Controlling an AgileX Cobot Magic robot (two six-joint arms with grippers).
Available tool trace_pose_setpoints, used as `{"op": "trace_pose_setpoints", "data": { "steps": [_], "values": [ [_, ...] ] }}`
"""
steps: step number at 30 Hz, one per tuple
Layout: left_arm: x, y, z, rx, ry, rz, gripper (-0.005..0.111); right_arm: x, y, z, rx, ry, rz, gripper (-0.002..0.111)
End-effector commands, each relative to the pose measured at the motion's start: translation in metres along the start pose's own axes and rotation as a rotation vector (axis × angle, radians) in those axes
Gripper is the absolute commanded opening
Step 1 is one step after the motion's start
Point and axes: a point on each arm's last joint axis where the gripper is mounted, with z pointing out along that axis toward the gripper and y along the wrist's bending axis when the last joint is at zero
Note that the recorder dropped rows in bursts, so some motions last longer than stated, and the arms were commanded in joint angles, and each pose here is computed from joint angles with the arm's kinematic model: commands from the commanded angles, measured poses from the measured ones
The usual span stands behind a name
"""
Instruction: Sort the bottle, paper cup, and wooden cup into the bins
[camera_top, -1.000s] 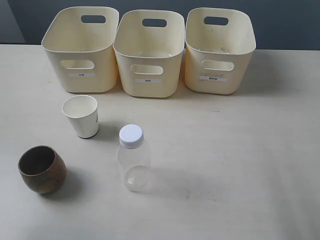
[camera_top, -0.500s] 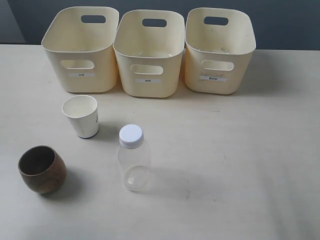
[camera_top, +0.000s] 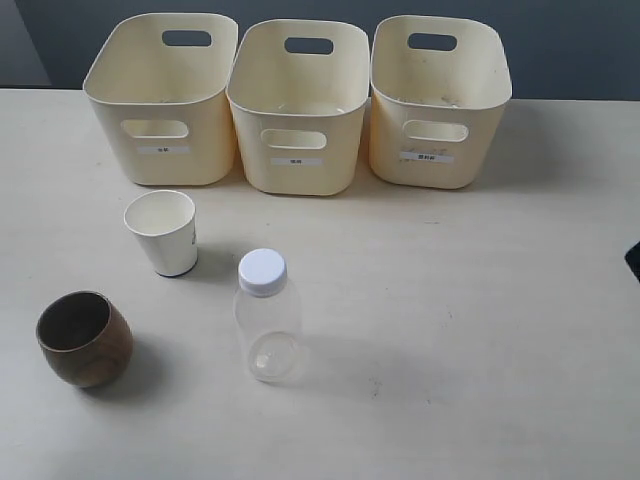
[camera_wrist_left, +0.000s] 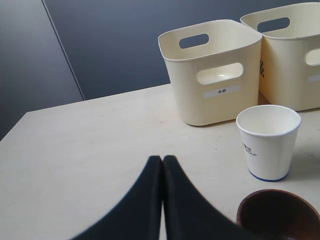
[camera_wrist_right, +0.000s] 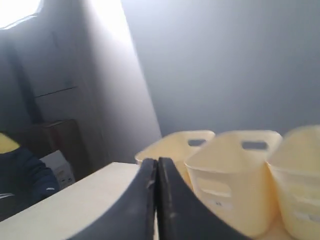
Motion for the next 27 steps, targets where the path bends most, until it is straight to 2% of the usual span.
{"op": "trace_pose_setpoints", "data": {
  "steps": [1, 4, 9, 13, 16, 21, 27],
  "values": [
    [0.0, 0.0, 0.0, 0.001, -0.009, 0.004, 0.0, -0.015, 0.013, -0.001, -0.077, -0.066, -0.114, -0.001],
    [0.0, 0.0, 0.0, 0.001, -0.009, 0.004, 0.0, -0.016, 0.007, 0.001, -0.027, -0.068, -0.068, -0.001],
    [0.0, 0.0, 0.0, 0.001, -0.009, 0.004, 0.0, -0.024, 0.0, 0.015, -0.017, 0.001, 0.001, -0.001],
    [0.0, 0.0, 0.0, 0.001, -0.009, 0.004, 0.0, -0.04, -0.006, 0.039, -0.081, 0.098, 0.052, -0.001],
    [0.0, 0.0, 0.0, 0.001, -0.009, 0.004, 0.0, -0.04, -0.016, 0.056, -0.128, 0.175, 0.077, -0.001],
    [0.0, 0.0, 0.0, 0.001, -0.009, 0.004, 0.0, -0.018, -0.042, 0.081, -0.201, 0.323, 0.096, -0.001],
    [0.0, 0.0, 0.0, 0.001, -0.009, 0.004, 0.0, 0.0, -0.045, 0.093, -0.36, 0.392, 0.09, -0.001]
  ]
}}
